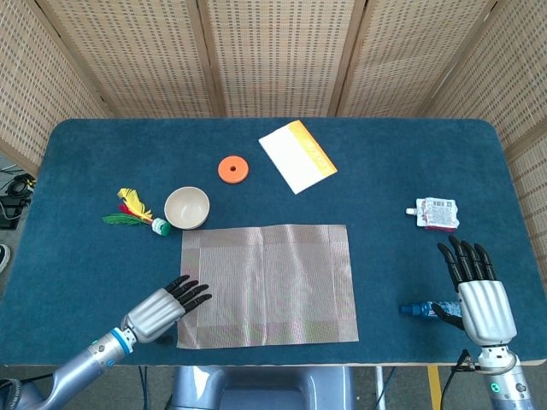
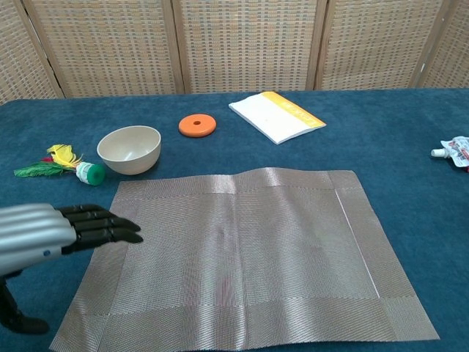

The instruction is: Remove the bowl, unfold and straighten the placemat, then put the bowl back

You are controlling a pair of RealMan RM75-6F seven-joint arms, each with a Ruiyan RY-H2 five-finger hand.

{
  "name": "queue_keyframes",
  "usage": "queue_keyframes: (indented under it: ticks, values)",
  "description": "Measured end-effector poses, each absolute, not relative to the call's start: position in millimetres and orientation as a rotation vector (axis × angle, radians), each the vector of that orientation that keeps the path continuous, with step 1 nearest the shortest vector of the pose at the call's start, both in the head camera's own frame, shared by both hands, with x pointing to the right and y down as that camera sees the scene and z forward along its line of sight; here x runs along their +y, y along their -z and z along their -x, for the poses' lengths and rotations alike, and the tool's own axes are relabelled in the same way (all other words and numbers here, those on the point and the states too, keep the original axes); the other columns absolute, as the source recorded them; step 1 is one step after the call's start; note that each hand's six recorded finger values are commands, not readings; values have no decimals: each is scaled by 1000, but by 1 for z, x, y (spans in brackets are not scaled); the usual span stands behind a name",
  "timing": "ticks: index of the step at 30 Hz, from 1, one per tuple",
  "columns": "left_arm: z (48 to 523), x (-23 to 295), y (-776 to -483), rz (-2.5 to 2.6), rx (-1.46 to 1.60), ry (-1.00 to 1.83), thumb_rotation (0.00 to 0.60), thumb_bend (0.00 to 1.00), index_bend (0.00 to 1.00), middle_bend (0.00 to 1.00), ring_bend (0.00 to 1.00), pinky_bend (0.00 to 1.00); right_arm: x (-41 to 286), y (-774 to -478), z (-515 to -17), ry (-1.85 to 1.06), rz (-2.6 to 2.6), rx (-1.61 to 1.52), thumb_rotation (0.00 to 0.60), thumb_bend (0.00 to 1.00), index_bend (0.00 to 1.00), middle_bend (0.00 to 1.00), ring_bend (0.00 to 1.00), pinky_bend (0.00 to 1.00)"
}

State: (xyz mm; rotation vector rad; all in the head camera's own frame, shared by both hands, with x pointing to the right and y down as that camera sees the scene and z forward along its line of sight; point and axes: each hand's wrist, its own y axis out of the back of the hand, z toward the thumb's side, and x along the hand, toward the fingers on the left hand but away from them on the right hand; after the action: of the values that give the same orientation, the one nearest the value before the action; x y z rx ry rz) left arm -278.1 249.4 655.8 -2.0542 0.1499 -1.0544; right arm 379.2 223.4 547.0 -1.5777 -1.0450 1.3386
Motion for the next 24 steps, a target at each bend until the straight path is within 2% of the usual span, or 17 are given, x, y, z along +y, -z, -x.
queue_keyframes:
  ticks: [6, 12, 15, 18, 24]
  values:
    - [291, 209, -632, 1983, 345, 1054, 600, 0, 0, 0, 0, 0, 224, -548, -378, -1339, 1582, -1041, 600, 0, 0, 0, 0, 0]
    - [300, 152, -632, 1937, 576, 1121, 600, 0, 0, 0, 0, 0, 224, -549, -377, -1341, 1586, -1037, 600, 0, 0, 0, 0, 0]
    - [310, 120, -649, 1898, 658, 1201, 600, 2, 18, 0, 0, 0, 224, -550, -377, -1345, 1590, -1033, 600, 0, 0, 0, 0, 0]
    - [318, 92, -669, 1850, 694, 1271, 600, 53, 120, 0, 0, 0, 224, -552, -377, -1348, 1594, -1029, 600, 0, 0, 0, 0, 0]
    - [308, 63, -714, 1823, 696, 1360, 600, 181, 256, 0, 0, 0, 224, -555, -377, -1357, 1593, -1025, 600, 0, 0, 0, 0, 0]
